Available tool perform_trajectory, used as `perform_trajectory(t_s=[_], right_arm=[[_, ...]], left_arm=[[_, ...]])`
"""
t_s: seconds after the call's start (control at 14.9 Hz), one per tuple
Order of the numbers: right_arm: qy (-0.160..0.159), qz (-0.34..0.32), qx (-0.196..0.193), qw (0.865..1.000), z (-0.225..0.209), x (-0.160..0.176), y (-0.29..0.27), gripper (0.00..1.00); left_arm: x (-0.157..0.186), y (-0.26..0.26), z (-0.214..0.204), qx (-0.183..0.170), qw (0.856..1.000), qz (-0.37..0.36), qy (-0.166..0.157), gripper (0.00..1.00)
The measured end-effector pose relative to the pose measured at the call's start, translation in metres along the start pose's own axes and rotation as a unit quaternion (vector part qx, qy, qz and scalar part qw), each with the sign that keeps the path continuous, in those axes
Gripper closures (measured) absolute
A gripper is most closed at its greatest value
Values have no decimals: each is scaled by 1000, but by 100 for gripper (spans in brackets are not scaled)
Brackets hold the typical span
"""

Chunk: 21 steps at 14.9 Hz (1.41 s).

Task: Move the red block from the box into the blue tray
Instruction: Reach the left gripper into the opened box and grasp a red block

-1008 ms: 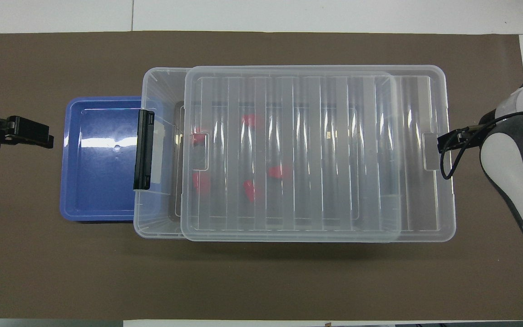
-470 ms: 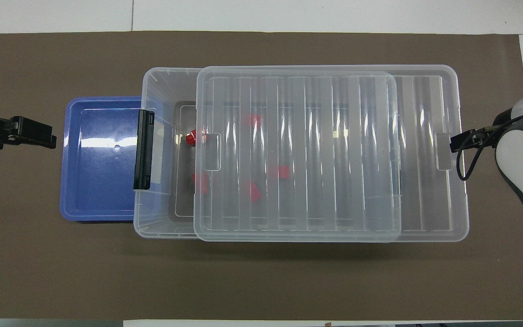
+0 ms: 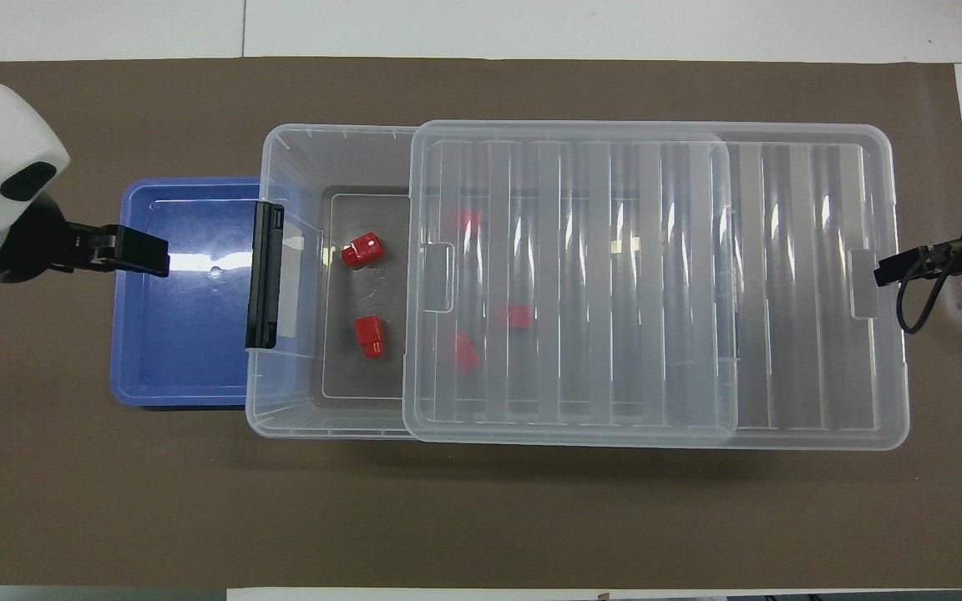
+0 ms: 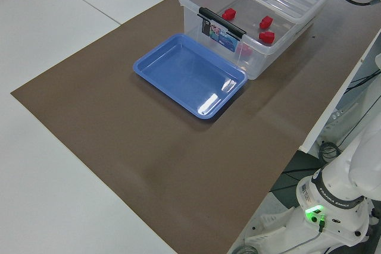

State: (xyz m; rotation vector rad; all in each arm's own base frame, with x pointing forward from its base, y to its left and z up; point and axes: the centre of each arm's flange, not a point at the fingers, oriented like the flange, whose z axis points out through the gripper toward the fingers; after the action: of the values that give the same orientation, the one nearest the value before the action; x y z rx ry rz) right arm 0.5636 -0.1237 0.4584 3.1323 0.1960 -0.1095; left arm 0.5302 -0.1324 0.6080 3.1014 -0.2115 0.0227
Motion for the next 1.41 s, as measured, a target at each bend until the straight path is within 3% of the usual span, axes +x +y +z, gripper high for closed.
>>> perform_trajectory(t_s=[0.54, 1.41], right_arm=[[6, -13, -3, 1000, -1, -11, 31, 0], [8, -15, -4, 1000, -3, -16, 45, 0]], left_arm=[[-28, 122, 95, -4, 998, -58, 7, 0], [-25, 188, 229, 17, 986, -162, -30, 0]])
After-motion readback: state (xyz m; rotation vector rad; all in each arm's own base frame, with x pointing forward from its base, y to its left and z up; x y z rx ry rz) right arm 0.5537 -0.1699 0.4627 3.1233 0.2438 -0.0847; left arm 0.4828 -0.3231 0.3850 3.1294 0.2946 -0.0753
